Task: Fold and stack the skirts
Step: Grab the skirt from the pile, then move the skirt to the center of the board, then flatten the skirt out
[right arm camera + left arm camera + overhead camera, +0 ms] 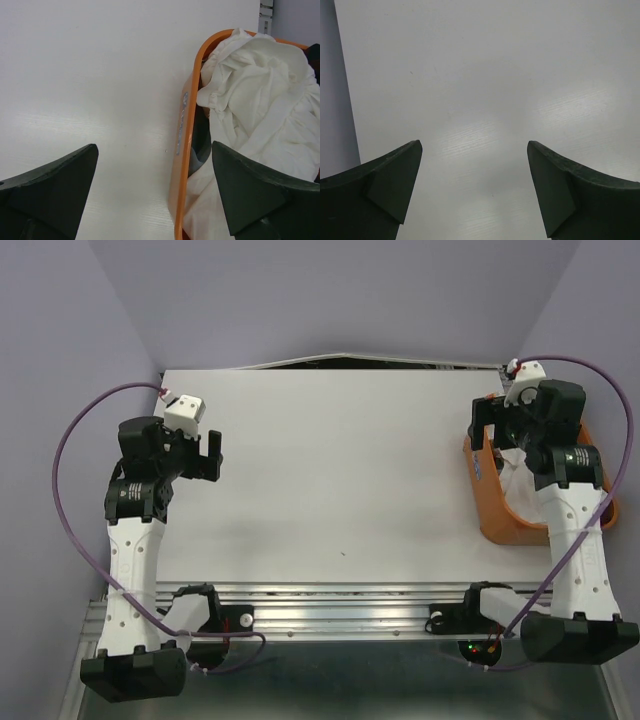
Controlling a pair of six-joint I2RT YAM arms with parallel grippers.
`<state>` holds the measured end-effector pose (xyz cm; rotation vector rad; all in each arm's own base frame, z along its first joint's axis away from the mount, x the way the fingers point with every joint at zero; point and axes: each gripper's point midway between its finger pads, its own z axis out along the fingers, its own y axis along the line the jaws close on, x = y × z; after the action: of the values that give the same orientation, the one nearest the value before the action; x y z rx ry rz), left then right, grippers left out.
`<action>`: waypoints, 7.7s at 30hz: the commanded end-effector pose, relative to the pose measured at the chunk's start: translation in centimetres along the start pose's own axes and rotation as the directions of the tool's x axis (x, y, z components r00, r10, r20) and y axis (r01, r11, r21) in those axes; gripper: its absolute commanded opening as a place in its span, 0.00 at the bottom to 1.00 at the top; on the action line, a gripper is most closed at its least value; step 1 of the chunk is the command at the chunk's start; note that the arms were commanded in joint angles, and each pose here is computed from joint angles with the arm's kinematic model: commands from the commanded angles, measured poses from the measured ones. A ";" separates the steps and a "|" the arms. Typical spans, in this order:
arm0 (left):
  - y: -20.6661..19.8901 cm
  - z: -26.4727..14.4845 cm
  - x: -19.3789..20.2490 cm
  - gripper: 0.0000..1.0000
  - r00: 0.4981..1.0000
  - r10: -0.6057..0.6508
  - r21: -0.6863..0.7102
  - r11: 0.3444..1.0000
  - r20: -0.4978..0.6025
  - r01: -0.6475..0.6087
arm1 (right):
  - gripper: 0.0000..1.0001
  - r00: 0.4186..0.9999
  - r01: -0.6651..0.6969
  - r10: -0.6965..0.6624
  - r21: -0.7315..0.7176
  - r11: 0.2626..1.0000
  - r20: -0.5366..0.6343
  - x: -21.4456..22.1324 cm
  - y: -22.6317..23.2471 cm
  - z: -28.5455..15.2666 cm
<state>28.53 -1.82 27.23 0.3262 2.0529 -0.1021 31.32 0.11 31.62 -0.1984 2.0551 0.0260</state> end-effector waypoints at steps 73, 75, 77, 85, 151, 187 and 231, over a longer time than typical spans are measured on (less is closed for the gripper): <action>-3.5 2.6 -1.8 0.99 0.993 -0.097 0.235 0.969 0.064 0.079 | 0.01 0.940 -0.080 -0.046 0.349 0.934 0.337 -17.3 -19.4 0.9; -3.2 3.1 -1.5 0.99 0.994 -0.098 0.224 0.971 0.043 0.086 | 0.01 0.894 -0.091 -0.084 0.363 0.928 0.439 -20.5 -18.5 -2.7; -3.2 3.2 -1.6 0.98 0.995 -0.095 0.229 0.970 0.041 0.084 | 0.01 0.831 -0.124 -0.104 0.363 0.923 0.546 -23.2 -17.5 -6.0; -3.6 2.7 -3.3 0.98 0.990 -0.105 0.257 0.963 0.095 0.077 | 0.01 0.528 -0.159 -0.049 0.156 0.975 0.848 -31.8 -11.9 -15.3; -7.1 8.4 1.6 0.84 0.844 0.527 0.467 0.723 0.104 -0.509 | 0.66 0.969 -0.106 -0.096 -0.732 0.673 -0.229 10.5 30.2 10.2; -13.1 14.9 9.0 0.48 0.515 0.819 0.746 0.175 0.251 -0.642 | 0.91 0.944 0.196 -0.327 -0.754 0.627 -0.027 13.1 28.2 14.4; -9.9 14.9 -4.3 0.00 0.826 0.530 0.663 0.552 0.190 -0.506 | 0.22 0.896 -0.442 0.295 -0.737 0.512 -0.332 10.9 33.1 13.7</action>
<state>39.83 -14.95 20.45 1.4757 1.8437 -0.5065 33.35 32.04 12.69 -0.6247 2.0776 1.1263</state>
